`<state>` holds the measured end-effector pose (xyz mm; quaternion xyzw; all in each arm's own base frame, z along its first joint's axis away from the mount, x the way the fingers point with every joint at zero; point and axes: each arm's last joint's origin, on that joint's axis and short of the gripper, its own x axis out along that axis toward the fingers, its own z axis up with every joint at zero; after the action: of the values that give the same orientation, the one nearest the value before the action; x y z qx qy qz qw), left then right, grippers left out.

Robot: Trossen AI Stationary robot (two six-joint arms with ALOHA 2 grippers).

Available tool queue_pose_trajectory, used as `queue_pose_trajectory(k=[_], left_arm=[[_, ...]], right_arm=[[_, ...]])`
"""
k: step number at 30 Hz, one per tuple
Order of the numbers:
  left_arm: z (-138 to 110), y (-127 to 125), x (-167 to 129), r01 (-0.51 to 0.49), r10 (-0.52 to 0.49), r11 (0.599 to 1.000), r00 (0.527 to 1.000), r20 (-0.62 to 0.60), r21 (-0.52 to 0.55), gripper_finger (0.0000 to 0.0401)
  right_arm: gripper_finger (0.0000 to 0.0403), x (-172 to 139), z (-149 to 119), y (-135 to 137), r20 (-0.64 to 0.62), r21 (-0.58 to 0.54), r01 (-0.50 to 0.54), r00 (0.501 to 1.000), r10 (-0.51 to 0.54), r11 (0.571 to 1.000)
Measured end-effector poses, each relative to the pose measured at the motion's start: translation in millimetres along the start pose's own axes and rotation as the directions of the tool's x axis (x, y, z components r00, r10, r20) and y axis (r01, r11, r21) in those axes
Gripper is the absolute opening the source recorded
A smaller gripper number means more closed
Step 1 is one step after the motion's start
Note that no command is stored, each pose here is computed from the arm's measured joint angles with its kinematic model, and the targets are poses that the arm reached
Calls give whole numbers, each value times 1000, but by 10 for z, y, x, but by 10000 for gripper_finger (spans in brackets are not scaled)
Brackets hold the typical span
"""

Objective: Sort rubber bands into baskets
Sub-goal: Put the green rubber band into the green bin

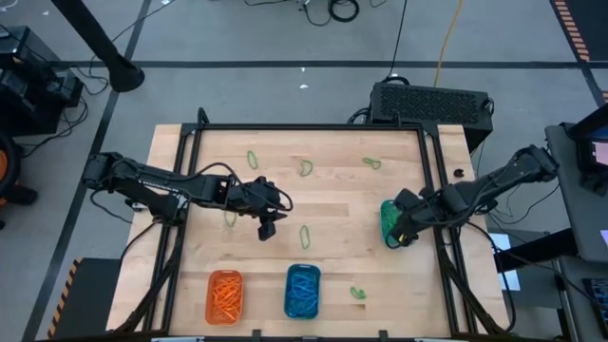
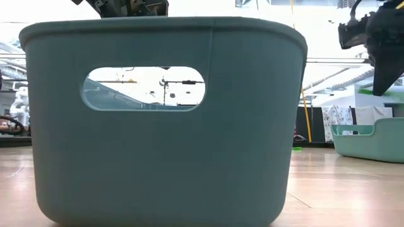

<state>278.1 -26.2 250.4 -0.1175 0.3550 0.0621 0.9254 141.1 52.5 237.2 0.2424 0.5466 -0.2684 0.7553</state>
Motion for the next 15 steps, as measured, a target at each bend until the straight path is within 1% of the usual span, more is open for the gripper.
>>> queue_pose_trajectory(k=[7, 10, 13, 15], left_arm=[[-4, 2, 0, -2, 2, 1000, 1000, -5, 0, 132], [-74, 28, -14, -27, 27, 1000, 997, -76, 0, 132], [-178, 115, -123, -109, 106, 994, 977, -183, -5, 132], [-240, 193, -218, -194, 183, 981, 953, -242, -22, 132]], right_arm=[[53, 13, 51, -40, -1, 37, 22, 1000, -22, 999], [61, 18, 71, -48, 2, 51, 23, 1000, -23, 998], [69, 20, 92, -41, 11, 61, 11, 1000, -12, 998], [72, 23, 116, -26, 24, 59, -10, 1000, 9, 998]])
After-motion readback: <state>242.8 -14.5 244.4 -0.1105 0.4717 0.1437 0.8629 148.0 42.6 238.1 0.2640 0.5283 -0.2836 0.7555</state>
